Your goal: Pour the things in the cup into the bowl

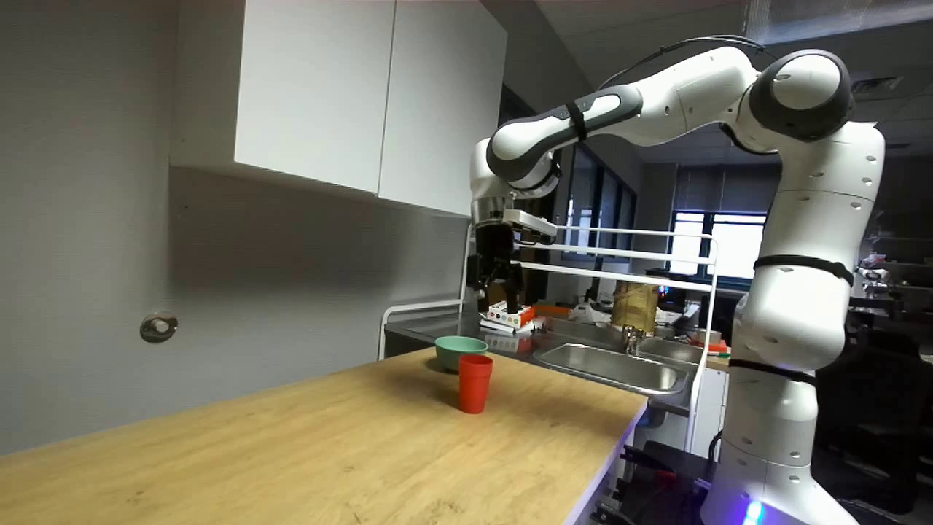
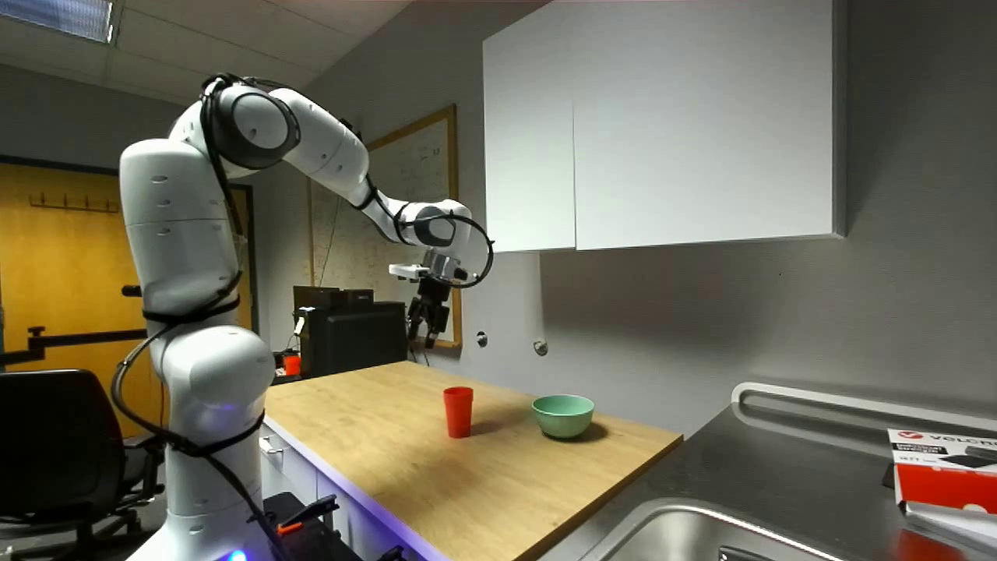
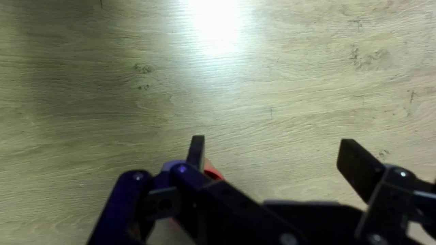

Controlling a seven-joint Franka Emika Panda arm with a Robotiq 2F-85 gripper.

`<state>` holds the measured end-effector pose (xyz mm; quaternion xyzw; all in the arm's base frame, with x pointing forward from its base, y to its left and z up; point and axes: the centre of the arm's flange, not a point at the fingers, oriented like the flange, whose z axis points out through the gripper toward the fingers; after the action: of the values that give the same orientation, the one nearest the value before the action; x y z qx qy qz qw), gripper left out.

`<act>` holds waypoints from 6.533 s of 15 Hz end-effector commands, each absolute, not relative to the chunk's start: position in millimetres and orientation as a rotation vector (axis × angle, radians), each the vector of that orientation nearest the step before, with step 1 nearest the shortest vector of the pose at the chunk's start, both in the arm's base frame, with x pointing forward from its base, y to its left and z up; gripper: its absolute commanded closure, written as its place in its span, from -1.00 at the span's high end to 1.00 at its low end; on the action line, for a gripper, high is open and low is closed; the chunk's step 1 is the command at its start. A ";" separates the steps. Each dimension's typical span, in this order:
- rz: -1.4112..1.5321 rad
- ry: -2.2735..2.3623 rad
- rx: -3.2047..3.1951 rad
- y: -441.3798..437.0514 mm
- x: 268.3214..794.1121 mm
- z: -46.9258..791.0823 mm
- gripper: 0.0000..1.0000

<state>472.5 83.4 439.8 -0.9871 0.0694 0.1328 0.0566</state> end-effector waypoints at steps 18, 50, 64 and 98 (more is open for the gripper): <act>0.593 0.022 -2.926 65.3 582.6 322.9 1.00; 0.266 -0.203 -2.788 -10.7 630.0 460.4 -0.96; 0.163 -0.251 -2.420 -138.7 677.4 477.4 -0.96; 0.086 -0.006 -1.395 -233.0 715.7 353.0 -0.95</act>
<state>696.3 -222.3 344.5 -0.6598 -0.0046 0.0337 0.7507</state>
